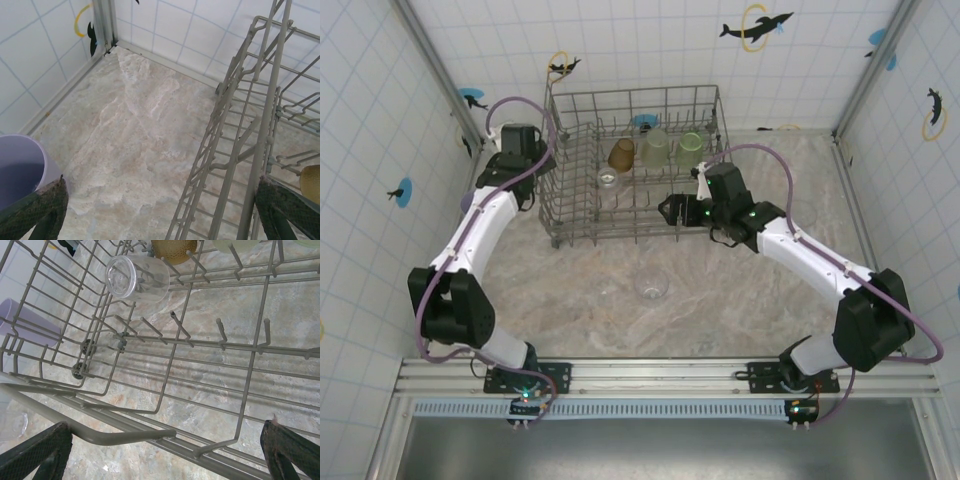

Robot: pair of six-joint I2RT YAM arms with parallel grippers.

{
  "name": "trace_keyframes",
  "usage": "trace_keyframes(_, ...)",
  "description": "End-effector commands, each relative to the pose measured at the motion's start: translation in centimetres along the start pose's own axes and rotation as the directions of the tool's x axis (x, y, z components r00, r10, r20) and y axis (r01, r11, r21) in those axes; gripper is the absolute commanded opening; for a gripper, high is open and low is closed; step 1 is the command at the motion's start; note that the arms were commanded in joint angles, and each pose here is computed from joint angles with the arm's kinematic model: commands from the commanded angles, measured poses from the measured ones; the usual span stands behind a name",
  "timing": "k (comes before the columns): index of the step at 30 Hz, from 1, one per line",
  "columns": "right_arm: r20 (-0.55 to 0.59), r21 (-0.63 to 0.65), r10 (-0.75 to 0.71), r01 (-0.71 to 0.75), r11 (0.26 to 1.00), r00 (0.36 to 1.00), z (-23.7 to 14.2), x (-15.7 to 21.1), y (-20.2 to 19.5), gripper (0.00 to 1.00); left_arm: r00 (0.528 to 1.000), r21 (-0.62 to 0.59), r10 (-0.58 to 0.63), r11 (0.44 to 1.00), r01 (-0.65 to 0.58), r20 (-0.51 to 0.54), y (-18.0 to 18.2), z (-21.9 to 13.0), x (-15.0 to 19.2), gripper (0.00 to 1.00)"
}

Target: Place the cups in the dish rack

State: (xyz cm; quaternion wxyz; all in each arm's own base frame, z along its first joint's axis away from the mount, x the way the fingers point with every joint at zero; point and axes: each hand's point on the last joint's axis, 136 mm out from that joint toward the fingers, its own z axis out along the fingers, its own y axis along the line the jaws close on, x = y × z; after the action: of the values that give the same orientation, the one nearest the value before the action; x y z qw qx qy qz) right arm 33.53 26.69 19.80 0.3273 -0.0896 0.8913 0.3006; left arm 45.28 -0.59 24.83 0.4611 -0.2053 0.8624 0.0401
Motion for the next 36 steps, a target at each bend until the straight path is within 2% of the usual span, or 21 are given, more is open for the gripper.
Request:
trace_keyframes(1,-0.013,0.018,-0.005,0.005,1.0,1.0,-0.1,1.0,-0.9,0.99,0.997,-0.133,-0.067,0.989,0.061,-0.035,4.8,0.7,1.1,0.97)
trace_keyframes(8,-0.007,0.029,0.013,-0.013,0.999,1.0,-0.3,1.4,-1.3,0.99,0.988,-0.168,-0.136,0.978,0.122,-0.073,7.0,2.1,1.8,0.97)
trace_keyframes(24,-0.011,0.035,0.019,-0.018,0.999,1.0,-0.5,2.2,-1.8,0.99,0.982,-0.246,-0.144,0.963,0.11,-0.122,12.2,5.1,3.2,0.97)
trace_keyframes(31,-0.009,0.046,0.019,-0.018,0.999,1.0,-0.5,2.5,-2.3,0.99,0.979,-0.236,-0.125,0.968,0.085,-0.161,13.4,6.9,4.0,0.88)
trace_keyframes(36,-0.014,0.049,0.03,-0.029,0.998,0.999,-0.2,2.3,-2.7,0.99,0.976,-0.181,-0.098,0.981,0.062,-0.195,12.7,8.2,4.3,0.81)
